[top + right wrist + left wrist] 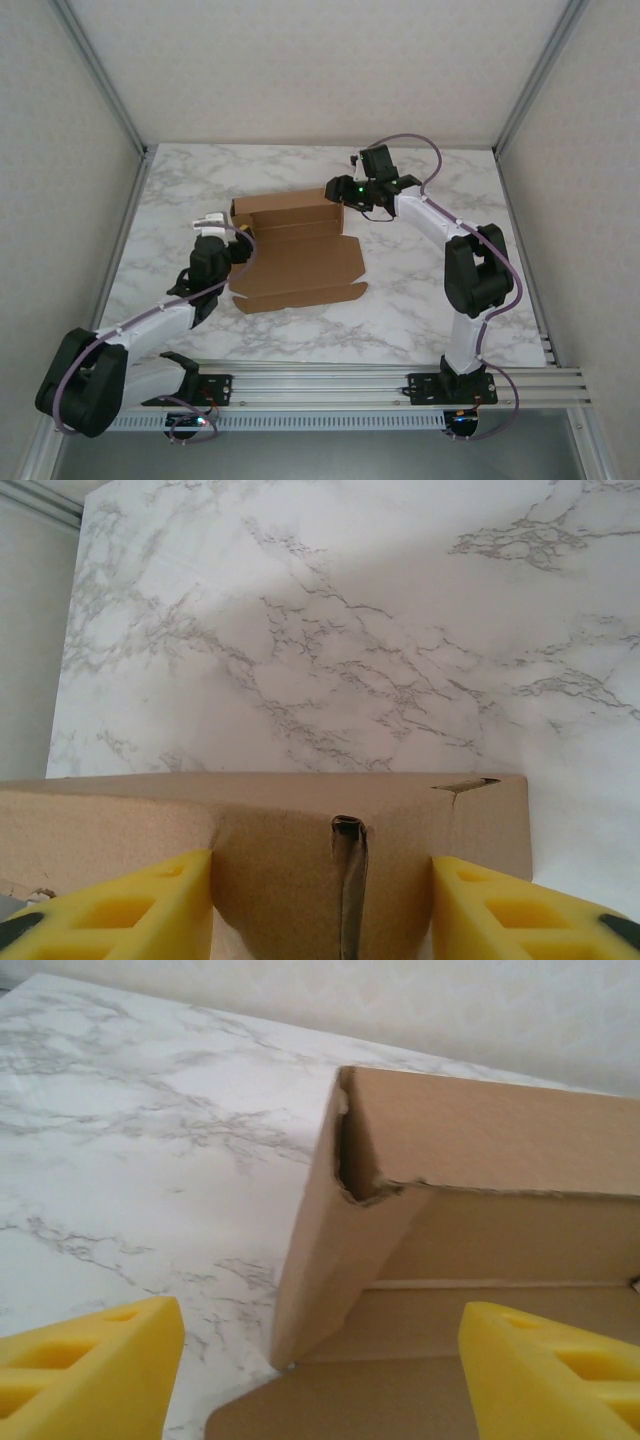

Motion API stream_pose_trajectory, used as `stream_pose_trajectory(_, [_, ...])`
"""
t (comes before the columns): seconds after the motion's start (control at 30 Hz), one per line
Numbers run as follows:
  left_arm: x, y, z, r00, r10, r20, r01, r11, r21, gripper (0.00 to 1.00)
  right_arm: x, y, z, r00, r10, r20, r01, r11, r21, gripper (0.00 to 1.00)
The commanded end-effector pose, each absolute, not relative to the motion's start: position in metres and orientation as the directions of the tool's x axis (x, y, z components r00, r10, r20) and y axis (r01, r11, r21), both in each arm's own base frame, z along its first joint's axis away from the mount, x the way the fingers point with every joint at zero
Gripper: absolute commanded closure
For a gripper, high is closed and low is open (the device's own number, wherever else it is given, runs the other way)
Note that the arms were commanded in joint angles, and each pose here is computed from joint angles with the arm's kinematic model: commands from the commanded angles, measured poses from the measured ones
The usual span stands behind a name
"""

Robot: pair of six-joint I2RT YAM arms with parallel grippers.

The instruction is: Fold the paper box

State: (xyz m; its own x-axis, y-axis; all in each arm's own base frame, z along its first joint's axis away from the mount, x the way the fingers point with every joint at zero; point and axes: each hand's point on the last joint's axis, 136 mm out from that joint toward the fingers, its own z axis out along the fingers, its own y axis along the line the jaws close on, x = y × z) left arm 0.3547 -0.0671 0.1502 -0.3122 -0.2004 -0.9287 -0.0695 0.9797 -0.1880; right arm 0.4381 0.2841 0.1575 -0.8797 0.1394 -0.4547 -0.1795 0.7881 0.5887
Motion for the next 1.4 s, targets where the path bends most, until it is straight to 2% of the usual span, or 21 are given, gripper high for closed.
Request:
stream_pose_trajectory(0.0, [0.37,-0.054,0.159,-0.271,-0.227,-0.935,-0.122,0.972,-0.201,0.31,0.414,0.281,0.121,-0.93,0.073,-0.361,-0.15,0.82,0.553,0.46])
stream_pose_trajectory(0.27, [0.388,-0.057,0.132,-0.356,-0.273,-0.894,-0.148,0.961,-0.235,0.35,0.415,0.283,0.121,-0.931,0.068,-0.358,-0.154,0.817,0.556,0.46])
stream_pose_trajectory(0.6, [0.423,-0.067,0.117,-0.426,-0.23,-0.875,-0.137,0.972,-0.189,0.35,0.415,0.286,0.121,-0.934,0.058,-0.354,-0.165,0.808,0.566,0.46])
stream_pose_trajectory(0.73, [0.437,-0.071,0.111,-0.467,-0.216,-0.858,-0.117,0.976,-0.182,0.43,0.416,0.287,0.122,-0.933,0.053,-0.355,-0.17,0.806,0.567,0.46])
stream_pose_trajectory(0.83, [0.444,-0.075,0.105,-0.498,-0.195,-0.845,-0.108,0.981,-0.163,0.59,0.416,0.287,0.121,-0.935,0.051,-0.352,-0.171,0.803,0.571,0.46])
stream_pose_trajectory(1.07, [0.441,-0.074,0.102,-0.495,-0.2,-0.845,-0.122,0.979,-0.161,0.77,0.416,0.29,0.121,-0.938,0.05,-0.344,-0.173,0.793,0.584,0.46])
stream_pose_trajectory(1.37, [0.438,-0.067,0.096,-0.492,-0.198,-0.848,-0.206,0.973,-0.107,0.87,0.413,0.294,0.122,-0.939,0.043,-0.342,-0.181,0.783,0.595,0.46])
